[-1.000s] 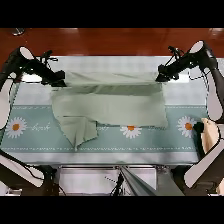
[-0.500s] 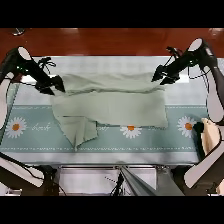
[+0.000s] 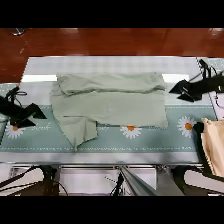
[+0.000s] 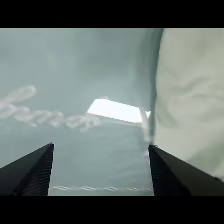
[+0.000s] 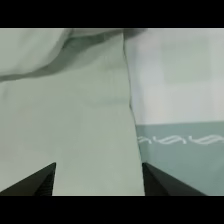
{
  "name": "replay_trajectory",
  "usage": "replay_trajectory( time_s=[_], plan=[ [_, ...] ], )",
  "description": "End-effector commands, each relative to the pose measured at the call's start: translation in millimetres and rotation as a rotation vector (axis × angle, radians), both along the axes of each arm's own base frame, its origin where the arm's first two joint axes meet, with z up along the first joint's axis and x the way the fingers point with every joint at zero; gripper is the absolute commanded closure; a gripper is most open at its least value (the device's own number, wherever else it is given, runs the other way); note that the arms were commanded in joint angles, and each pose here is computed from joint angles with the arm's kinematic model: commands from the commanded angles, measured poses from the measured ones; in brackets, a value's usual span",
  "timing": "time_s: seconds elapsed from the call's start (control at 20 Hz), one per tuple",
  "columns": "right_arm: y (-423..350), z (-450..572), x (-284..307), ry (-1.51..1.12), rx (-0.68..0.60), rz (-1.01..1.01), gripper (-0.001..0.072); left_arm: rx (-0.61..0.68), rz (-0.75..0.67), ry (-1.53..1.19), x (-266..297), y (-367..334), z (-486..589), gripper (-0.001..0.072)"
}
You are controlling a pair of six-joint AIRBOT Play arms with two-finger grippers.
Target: Fold the shirts.
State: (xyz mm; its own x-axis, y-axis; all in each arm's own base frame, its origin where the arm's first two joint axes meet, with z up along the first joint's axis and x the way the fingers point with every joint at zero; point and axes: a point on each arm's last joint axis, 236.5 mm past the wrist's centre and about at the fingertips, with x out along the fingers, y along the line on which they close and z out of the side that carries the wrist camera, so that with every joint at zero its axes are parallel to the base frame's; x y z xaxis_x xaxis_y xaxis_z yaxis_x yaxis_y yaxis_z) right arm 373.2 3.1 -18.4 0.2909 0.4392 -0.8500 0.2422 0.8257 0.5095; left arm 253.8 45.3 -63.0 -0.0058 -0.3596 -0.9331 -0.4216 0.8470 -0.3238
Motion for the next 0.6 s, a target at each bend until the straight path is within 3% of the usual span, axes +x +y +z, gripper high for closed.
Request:
replay_trajectory(
  time_s=[0.0,0.2,0.55],
  plan=[
    [17,-9,-41,-0.098,0.149,-0.119,0.0092,-0.162,0.123,-0.118,-20,-28,-8,0.0001],
    [30,-15,-64,-0.068,0.184,-0.097,0.0093,-0.279,0.132,-0.192,-11,-66,-14,0.0001],
    [42,3,-49,-0.121,0.282,-0.134,0.0093,-0.224,0.029,-0.275,13,-108,-27,0.0001]
  ],
)
